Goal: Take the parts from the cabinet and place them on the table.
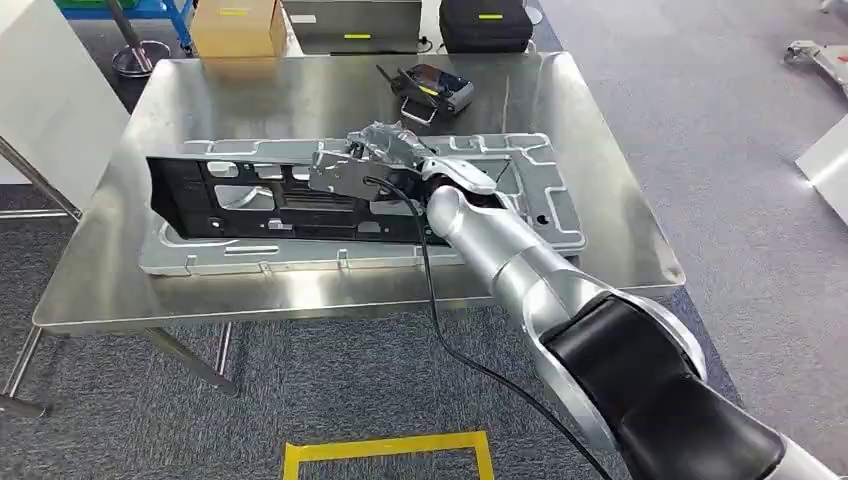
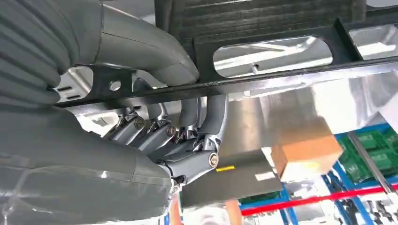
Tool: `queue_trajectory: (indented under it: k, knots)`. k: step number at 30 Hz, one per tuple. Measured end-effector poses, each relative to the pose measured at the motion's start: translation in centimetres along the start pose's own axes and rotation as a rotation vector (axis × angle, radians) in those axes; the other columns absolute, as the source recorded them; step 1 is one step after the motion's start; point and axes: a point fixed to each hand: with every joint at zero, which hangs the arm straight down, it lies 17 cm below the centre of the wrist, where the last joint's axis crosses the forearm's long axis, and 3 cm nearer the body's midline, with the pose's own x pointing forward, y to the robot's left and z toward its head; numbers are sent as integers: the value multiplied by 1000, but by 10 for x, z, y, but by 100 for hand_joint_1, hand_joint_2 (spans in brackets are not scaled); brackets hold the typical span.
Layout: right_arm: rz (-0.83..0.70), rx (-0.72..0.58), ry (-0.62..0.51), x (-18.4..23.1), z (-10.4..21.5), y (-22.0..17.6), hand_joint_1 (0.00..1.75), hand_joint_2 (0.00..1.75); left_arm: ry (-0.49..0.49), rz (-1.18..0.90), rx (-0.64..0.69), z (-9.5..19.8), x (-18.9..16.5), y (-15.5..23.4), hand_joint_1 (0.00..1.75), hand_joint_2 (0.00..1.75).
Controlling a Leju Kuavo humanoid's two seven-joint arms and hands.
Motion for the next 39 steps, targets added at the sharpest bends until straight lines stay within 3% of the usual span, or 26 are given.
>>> queue_trajectory:
  k: [12,39]
  knots:
    - [7,24,24,-10,4,16,175,175,-2,3,-8,2,-2,-3,0,0]
    - [54,53,10,6,-2,10,175,175,22,28,15,-3,3,0,0,0]
